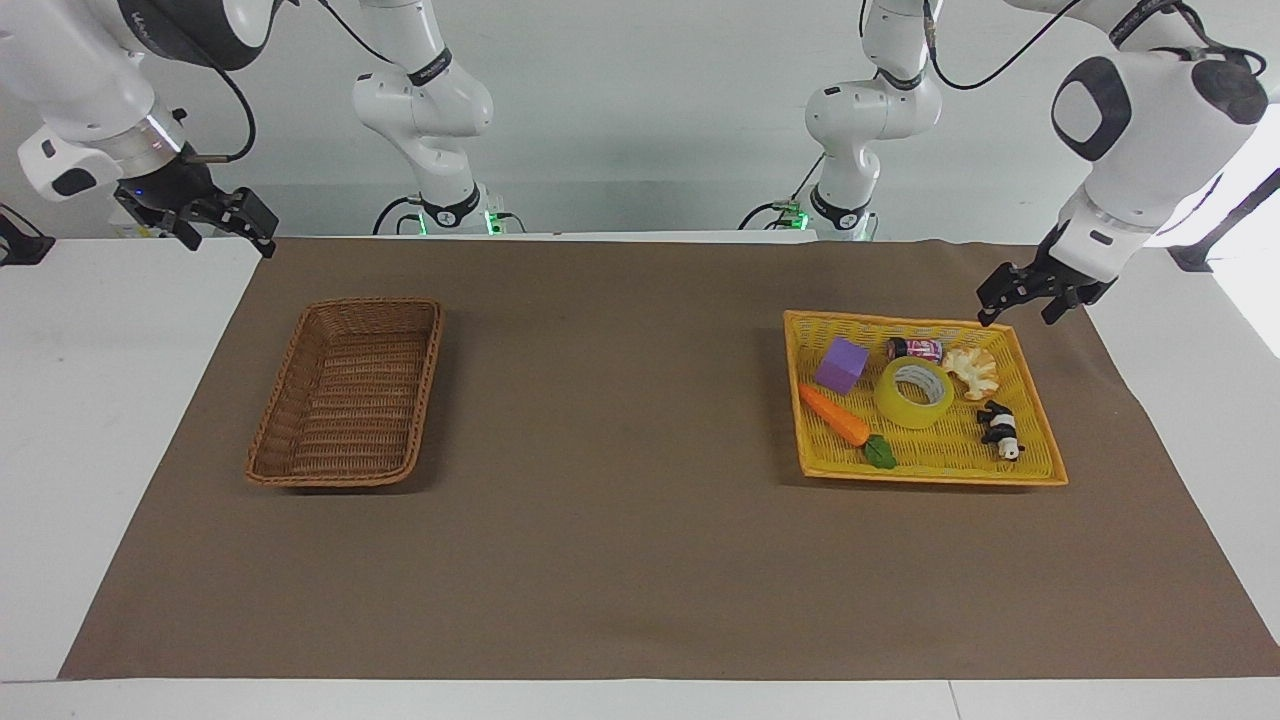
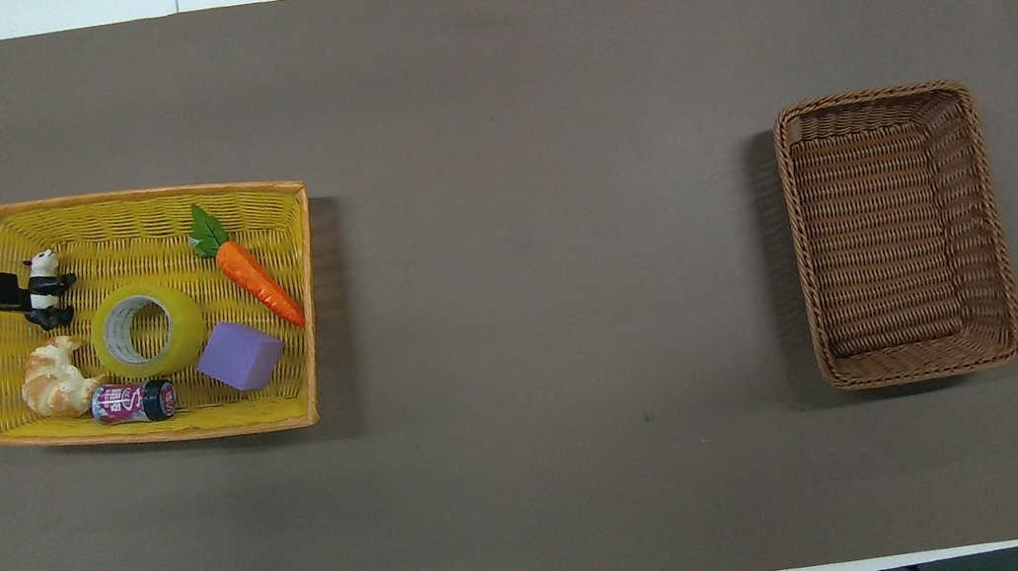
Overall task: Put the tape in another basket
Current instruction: 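Reach the left gripper into the yellow basket toward the yellow tape roll, then grasp the tape roll rim with the left gripper and lift it, then hold the tape up with the left gripper while the right gripper approaches, then close the right gripper on the tape rim beside the left gripper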
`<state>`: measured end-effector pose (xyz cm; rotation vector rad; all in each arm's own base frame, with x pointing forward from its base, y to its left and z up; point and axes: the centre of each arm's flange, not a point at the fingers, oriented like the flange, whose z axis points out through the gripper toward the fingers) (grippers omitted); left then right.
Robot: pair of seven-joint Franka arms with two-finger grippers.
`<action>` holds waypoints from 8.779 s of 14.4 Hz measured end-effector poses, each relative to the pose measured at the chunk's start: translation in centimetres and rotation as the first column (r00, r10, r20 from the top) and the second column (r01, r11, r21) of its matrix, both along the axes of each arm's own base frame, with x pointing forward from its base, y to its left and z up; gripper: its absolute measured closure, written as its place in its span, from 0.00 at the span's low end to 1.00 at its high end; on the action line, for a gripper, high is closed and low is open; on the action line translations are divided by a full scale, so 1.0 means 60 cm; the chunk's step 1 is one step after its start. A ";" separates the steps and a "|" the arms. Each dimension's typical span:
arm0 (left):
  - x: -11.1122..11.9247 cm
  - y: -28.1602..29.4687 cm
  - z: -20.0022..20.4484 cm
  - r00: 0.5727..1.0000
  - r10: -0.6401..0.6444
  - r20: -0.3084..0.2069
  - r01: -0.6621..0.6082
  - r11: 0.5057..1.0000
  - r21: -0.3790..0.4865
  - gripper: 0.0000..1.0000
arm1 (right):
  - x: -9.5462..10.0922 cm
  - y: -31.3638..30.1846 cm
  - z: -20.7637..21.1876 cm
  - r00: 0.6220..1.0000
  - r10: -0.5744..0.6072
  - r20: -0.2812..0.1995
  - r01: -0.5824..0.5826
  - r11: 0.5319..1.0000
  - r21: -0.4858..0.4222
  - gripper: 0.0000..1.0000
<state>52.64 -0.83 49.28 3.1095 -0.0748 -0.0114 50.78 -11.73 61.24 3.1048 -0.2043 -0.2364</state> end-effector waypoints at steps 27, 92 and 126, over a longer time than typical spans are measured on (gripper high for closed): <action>-0.022 -0.001 -0.295 1.000 0.015 -0.021 -0.015 1.000 0.002 0.78 | 0.000 0.000 0.000 1.000 0.000 0.000 0.000 1.000 0.000 0.00; -0.125 -0.643 0.041 0.970 0.215 -0.117 -0.243 0.906 -0.347 0.78 | 0.013 0.476 -0.200 0.992 -0.062 0.107 -0.059 0.522 0.851 0.00; -0.139 -0.654 0.036 0.970 0.202 -0.136 -0.236 0.915 -0.327 0.78 | -0.005 0.549 -0.232 0.994 -0.083 0.066 -0.012 0.534 0.846 0.10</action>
